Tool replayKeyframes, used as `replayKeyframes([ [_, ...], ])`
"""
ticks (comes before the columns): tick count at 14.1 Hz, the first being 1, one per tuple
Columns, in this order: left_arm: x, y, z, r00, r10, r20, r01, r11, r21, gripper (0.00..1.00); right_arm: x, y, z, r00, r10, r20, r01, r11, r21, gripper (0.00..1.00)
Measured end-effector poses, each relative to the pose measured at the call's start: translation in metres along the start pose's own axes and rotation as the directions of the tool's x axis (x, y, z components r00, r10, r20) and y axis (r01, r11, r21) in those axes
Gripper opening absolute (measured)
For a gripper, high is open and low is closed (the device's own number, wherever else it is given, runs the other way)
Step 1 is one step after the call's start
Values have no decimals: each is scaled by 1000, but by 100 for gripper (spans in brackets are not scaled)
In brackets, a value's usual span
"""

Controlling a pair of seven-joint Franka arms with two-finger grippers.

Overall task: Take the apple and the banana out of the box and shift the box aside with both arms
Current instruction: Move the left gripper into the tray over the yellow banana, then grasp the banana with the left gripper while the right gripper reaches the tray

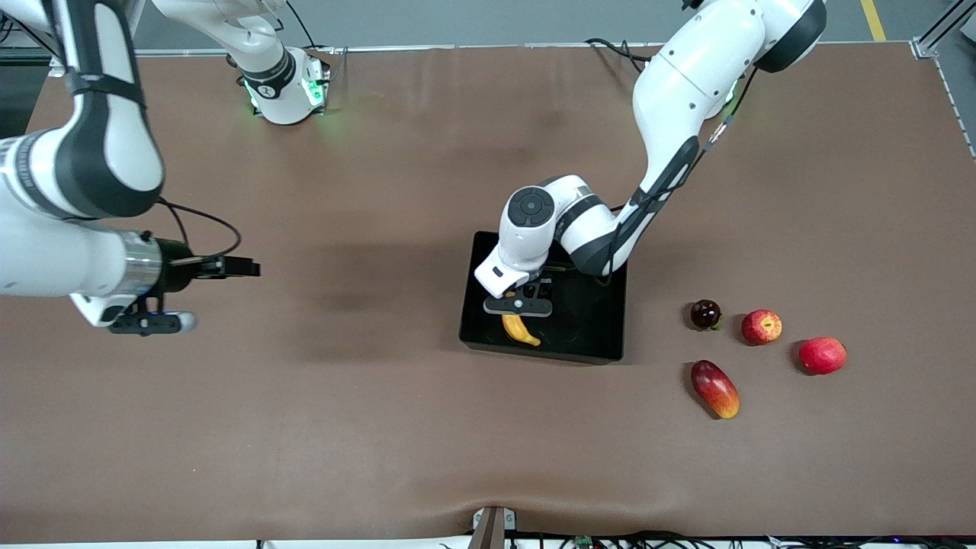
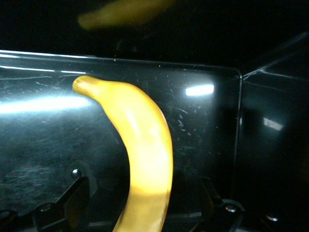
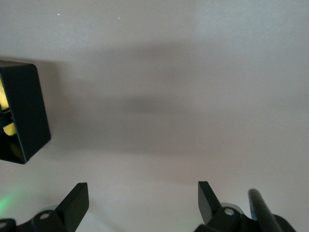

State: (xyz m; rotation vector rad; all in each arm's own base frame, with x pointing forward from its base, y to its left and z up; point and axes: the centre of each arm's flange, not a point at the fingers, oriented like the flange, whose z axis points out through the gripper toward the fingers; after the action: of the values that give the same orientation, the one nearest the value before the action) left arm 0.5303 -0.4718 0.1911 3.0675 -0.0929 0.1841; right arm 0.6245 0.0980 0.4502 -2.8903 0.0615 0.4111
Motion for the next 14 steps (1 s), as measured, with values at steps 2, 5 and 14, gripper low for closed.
replayKeyframes([
  [2, -3, -1, 12, 1000, 2, 6, -2, 1000, 5, 100, -5, -42, 10, 1000, 17, -18, -17, 1000, -13, 100],
  [5, -6, 3, 20, 1000, 13, -4, -13, 1000, -2, 69, -10, -88, 29, 1000, 4, -22, -5, 1000, -31, 100],
  [14, 35, -13, -15, 996, -12, -91, 11, 1000, -15, 37, 0, -146, 80, 998, -40, -55, 40, 999, 9, 100],
])
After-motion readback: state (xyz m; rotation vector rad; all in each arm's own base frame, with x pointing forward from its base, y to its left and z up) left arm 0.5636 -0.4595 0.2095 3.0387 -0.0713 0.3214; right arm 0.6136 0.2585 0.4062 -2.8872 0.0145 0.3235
